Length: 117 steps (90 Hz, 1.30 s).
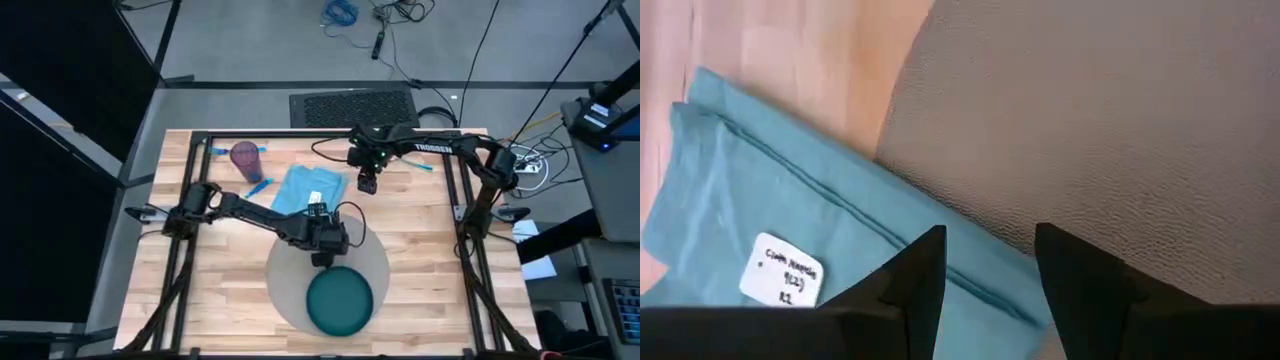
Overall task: Set table place
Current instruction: Fold the blue napkin
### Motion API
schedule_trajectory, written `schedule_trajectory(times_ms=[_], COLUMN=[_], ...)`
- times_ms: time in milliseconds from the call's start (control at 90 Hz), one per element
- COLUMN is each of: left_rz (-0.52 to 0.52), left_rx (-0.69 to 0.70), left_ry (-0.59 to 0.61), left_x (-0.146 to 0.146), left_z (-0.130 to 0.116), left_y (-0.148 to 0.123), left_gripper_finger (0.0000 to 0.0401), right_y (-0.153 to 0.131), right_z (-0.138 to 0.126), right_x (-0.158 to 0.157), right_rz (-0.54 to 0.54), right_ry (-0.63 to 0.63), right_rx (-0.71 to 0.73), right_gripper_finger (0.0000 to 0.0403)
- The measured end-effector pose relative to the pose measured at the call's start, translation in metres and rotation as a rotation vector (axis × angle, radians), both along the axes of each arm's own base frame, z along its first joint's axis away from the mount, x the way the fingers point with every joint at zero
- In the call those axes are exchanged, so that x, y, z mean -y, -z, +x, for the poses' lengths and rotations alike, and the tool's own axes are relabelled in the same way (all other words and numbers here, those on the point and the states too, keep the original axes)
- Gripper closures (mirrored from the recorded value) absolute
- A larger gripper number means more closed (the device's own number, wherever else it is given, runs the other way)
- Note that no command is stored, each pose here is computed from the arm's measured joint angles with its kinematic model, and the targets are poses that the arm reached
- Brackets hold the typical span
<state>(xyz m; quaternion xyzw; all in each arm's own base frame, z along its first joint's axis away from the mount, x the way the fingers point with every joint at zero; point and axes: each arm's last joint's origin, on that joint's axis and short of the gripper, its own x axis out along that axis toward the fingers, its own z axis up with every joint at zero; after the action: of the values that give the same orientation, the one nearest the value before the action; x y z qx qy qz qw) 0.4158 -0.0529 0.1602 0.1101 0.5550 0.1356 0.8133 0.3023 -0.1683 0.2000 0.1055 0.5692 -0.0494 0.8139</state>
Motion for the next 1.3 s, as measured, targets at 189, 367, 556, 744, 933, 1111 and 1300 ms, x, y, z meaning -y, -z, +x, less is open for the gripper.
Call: schedule_trajectory(times_ms=[189,367,556,744,933,1111,1300], left_rz=[-0.067,-0.077,-0.031,0.072,0.117,0.086,0.065], left_rx=[-0.032,-0.059,-0.043,-0.025,-0.018,-0.045,-0.038], left_ry=[0.012,0.013,-0.010,0.005,0.010,-0.012,-0.017], left_x=[-0.002,-0.002,-0.001,0.009,0.016,0.013,0.009], left_z=[0.001,0.000,0.000,0.001,-0.001,-0.003,-0.001], left_y=[0.007,0.013,0.012,0.007,0.007,0.008,0.008], left_gripper_finger=[0.0260,0.0260,0.0260,0.0260,0.0260,0.0260,0.0260], right_y=[0.000,0.000,0.000,0.000,0.000,0.000,0.000], right_z=[0.000,0.000,0.000,0.000,0.000,0.000,0.000], right_x=[0.000,0.000,0.000,0.000,0.000,0.000,0.000], right_rz=[0.001,0.004,0.006,0.006,0.005,0.006,0.007], right_ry=[0.001,0.008,0.015,0.013,0.013,0.014,0.014], right_rx=[-0.001,-0.001,-0.001,0.000,0.000,-0.001,-0.003], right_gripper_finger=[0.0206,0.0206,0.0206,0.0206,0.0206,0.0206,0.0206])
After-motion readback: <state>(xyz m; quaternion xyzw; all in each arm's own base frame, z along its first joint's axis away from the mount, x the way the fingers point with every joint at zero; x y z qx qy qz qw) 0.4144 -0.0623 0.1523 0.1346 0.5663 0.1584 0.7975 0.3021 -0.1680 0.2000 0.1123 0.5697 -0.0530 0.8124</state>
